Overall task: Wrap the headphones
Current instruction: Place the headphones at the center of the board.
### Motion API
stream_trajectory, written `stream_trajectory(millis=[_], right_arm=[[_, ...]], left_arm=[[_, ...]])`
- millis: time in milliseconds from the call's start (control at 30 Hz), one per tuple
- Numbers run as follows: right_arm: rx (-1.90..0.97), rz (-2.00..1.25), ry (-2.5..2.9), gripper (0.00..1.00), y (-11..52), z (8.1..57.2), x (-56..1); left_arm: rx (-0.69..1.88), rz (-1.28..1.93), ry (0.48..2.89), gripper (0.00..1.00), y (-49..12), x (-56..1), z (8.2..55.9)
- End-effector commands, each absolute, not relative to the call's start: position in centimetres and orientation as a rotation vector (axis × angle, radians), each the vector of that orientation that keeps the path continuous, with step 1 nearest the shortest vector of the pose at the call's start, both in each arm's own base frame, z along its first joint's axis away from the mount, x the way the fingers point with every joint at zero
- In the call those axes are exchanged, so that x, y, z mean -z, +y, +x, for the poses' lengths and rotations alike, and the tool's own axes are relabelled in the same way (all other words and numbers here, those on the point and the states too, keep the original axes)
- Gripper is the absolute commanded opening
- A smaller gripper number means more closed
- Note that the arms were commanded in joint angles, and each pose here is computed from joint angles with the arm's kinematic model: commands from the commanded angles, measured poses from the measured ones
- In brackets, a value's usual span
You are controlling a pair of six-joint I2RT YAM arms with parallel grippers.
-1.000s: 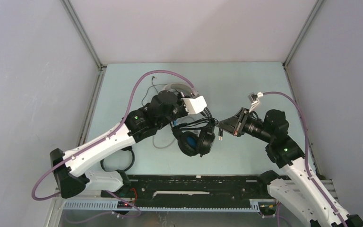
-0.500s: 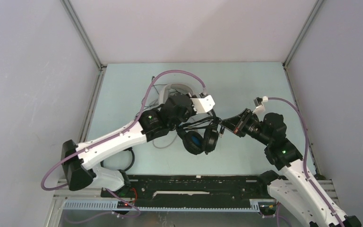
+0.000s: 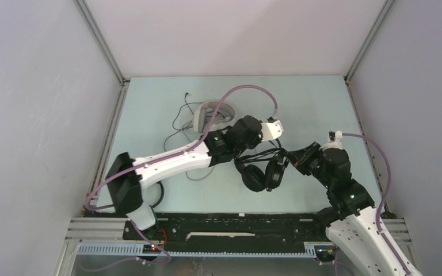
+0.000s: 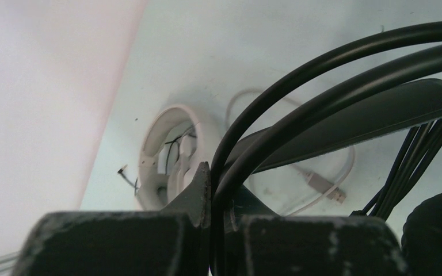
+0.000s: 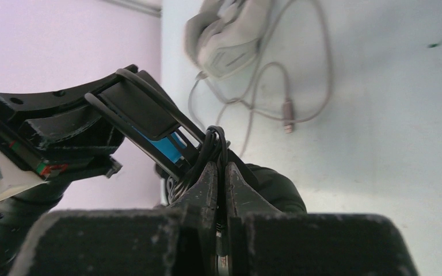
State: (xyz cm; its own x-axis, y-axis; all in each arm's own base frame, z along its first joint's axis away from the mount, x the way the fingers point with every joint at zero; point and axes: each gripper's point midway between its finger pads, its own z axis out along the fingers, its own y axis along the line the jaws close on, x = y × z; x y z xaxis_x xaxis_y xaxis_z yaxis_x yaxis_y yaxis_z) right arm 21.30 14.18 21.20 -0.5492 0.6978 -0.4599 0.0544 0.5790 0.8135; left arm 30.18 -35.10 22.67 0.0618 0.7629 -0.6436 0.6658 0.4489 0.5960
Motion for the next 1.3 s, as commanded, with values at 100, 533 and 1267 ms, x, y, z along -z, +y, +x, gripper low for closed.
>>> stream_trajectory(millis=[100,533,1267], right_arm=[[-0.692,0.658,1.843,0.1,9.2,23.6,-20.5],[-0.534,0.817,1.982,0.14,5.8,24.7,-12.7],[-0.452,0.913,1.944,0.19,2.1,26.2,-10.2]], left_arm=[[-0.007,1.376,1.714,0.0,-41.0,-18.2,30.5],[0.097,1.444,1.717,0.17,-47.7,-13.6,31.6],[0.317,1.267,1.74,0.7,-49.2,-18.5,31.0]])
